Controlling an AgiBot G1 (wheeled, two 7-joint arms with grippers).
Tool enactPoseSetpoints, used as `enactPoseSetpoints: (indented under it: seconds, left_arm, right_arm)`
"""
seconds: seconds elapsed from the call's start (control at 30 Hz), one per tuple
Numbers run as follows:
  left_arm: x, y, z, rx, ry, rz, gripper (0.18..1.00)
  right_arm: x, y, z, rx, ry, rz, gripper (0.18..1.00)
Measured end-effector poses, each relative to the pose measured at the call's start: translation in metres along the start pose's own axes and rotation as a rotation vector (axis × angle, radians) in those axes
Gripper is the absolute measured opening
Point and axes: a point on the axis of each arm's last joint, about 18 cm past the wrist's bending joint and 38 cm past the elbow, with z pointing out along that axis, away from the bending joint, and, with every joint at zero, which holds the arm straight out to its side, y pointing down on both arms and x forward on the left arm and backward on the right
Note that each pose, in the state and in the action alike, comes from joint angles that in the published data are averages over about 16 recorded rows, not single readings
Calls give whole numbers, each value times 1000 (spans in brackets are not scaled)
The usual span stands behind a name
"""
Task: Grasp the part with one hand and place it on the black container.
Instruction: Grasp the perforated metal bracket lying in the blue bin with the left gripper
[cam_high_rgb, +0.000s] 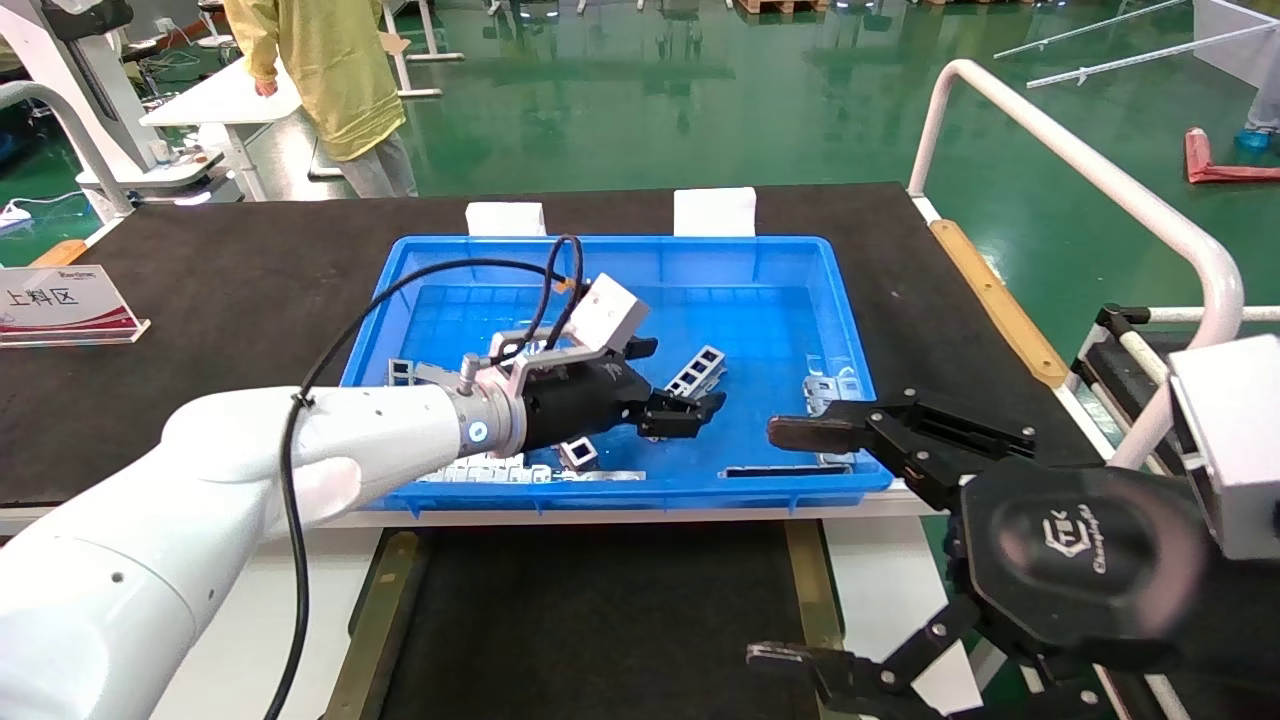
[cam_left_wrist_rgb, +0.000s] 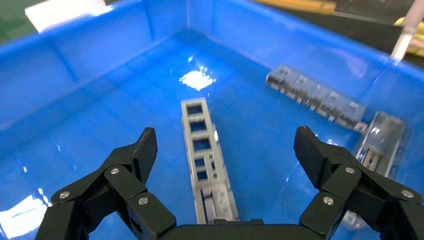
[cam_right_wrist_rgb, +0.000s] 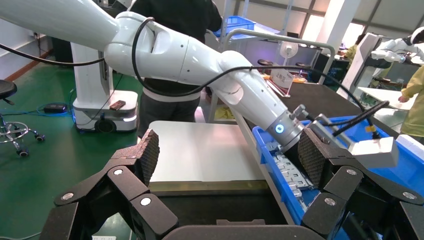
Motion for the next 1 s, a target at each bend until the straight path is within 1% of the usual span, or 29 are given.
enactPoseSetpoints:
  seconds: [0.47,0.67,0.8,0.87,1.0]
  left_arm:
    - [3,15,10,-33,-69,-30,997]
    - [3,18,13,-34,-86,-38,980]
    - [5,19,14,-37,-90,-40,960]
    - [6,20,15,-38,-92,-41,936]
    - [8,22,17,-41,-94,-42,893]
  right_arm:
    - [0,0,0,0,0,0,994]
    - [0,0,0,0,0,0,966]
    - [0,0,0,0,0,0,926]
    - [0,0,0,0,0,0,908]
    - [0,0,0,0,0,0,839]
